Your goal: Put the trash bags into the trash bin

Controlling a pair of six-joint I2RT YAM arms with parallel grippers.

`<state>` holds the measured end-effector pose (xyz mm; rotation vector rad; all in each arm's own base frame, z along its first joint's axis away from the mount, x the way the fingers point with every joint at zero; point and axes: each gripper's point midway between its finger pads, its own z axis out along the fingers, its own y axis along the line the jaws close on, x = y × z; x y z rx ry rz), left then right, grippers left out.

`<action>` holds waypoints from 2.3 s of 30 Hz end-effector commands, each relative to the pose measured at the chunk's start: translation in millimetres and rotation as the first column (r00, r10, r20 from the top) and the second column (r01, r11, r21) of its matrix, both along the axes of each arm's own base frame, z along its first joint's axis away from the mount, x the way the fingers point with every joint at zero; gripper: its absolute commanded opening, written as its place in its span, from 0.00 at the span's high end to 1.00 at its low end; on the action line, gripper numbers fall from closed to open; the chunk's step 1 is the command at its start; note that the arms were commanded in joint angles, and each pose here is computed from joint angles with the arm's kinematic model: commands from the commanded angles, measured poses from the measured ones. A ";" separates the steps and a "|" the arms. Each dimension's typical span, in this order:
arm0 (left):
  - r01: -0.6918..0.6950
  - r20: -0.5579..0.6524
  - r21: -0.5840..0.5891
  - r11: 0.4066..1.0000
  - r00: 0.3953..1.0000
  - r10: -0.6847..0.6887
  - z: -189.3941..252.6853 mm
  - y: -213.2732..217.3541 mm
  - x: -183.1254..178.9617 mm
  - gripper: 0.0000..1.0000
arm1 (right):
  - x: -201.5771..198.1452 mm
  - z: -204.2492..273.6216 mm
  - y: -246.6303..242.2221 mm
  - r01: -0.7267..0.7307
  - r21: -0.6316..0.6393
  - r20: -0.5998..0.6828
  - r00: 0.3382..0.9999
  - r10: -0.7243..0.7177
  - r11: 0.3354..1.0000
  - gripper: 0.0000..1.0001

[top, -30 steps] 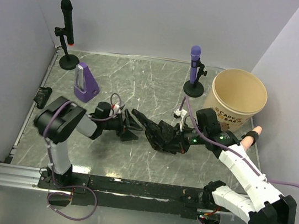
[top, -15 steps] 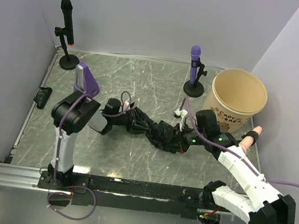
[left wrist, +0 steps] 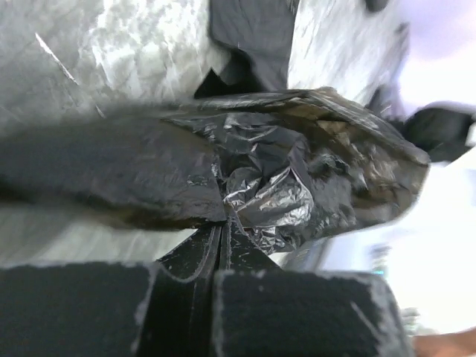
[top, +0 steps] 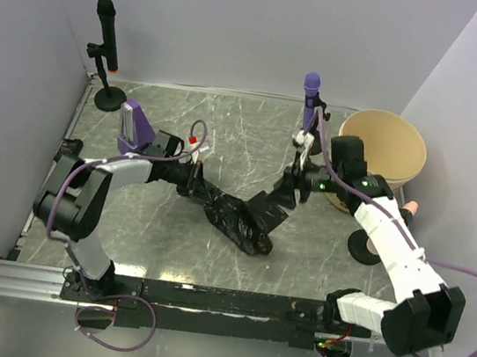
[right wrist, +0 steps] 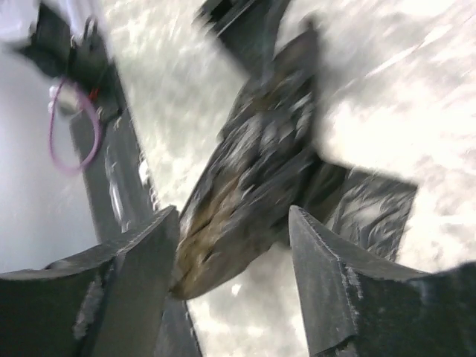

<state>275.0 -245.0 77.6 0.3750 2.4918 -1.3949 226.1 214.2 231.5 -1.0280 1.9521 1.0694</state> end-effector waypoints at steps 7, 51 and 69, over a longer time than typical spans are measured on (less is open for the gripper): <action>0.078 0.283 0.108 0.991 0.953 -0.106 25.0 18.3 -3.0 0.99 | 40.7 -28.2 54.4 0.025 0.003 -0.138 0.990 -0.024 1.000 0.15; 0.031 0.345 0.286 0.958 0.929 -0.133 27.5 61.3 -8.6 0.99 | 93.6 -103.8 47.1 0.127 -0.142 -0.431 0.885 -0.177 0.982 0.99; -0.402 0.496 0.582 0.707 0.864 0.083 46.5 162.1 69.5 0.99 | 160.7 44.1 -53.0 0.502 -0.008 0.346 0.813 -0.468 0.865 1.00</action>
